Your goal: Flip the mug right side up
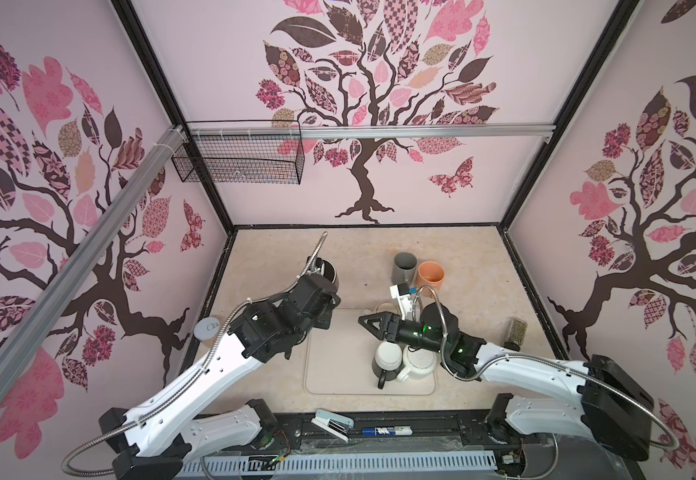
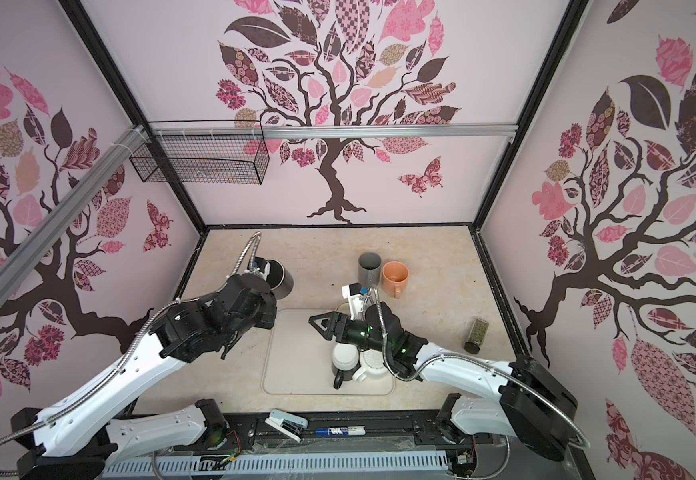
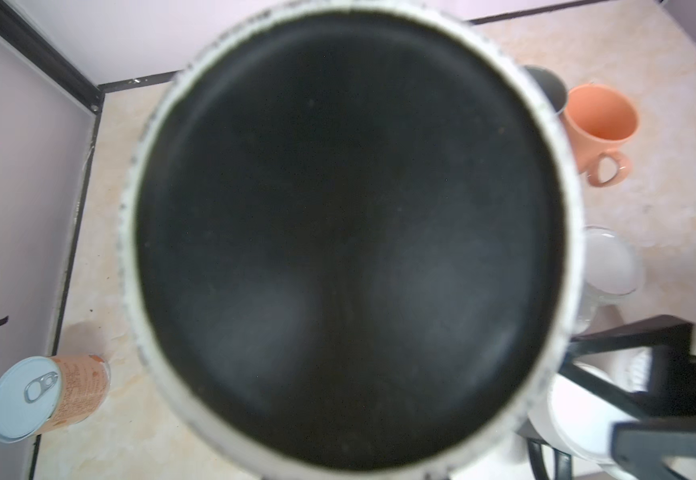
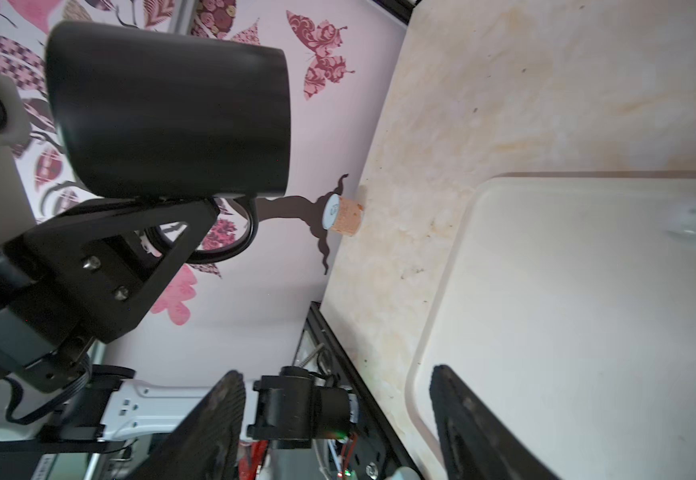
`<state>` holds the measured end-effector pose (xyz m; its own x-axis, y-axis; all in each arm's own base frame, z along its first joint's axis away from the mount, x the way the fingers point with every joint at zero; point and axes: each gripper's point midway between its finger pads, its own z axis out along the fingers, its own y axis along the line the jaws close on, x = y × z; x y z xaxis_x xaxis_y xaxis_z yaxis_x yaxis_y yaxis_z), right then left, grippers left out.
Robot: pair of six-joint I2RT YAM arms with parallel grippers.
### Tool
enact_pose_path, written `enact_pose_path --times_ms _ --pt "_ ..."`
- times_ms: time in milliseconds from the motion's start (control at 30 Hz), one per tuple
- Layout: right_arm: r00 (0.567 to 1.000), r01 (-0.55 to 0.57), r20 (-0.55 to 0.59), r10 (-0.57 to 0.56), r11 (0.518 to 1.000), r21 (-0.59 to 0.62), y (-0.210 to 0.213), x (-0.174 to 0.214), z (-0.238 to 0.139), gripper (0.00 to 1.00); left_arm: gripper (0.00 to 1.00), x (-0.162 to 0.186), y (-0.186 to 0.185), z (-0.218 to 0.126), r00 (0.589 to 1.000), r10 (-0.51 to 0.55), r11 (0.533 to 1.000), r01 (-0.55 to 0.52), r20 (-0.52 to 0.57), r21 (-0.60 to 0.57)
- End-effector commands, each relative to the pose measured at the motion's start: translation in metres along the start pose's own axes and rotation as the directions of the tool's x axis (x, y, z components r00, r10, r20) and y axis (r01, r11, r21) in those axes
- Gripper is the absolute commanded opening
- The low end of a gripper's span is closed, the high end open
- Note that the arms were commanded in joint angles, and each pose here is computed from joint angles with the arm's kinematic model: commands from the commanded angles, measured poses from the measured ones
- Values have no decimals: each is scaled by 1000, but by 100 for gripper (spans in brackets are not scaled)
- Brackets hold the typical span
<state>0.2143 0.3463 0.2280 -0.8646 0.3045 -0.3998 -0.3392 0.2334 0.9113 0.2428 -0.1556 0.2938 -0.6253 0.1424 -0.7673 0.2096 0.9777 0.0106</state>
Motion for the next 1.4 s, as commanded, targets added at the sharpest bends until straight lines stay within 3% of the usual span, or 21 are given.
enact_pose_path --times_ms 0,300,500,667,833,1367 --pt "995 -81 26 92 957 -277 56 -17 8 72 0 -35 -14 -20 995 -62 994 54 78 98" --pt "947 -276 -12 322 792 -544 56 -29 24 60 0 -46 -26 -17 995 -71 990 63 63 124" --pt "962 -214 24 271 807 -550 58 -27 32 57 0 -48 -28 -15 996 -71 990 65 51 123" --pt "954 -216 57 295 805 -553 58 -34 31 55 0 -53 -31 -16 994 -90 987 81 61 140" --pt "952 -216 54 302 784 -581 69 -40 32 50 0 -62 -36 -20 989 -128 977 114 72 182" --pt "972 -163 12 235 713 -682 120 -49 31 48 0 -81 -40 -38 968 -225 947 188 116 261"
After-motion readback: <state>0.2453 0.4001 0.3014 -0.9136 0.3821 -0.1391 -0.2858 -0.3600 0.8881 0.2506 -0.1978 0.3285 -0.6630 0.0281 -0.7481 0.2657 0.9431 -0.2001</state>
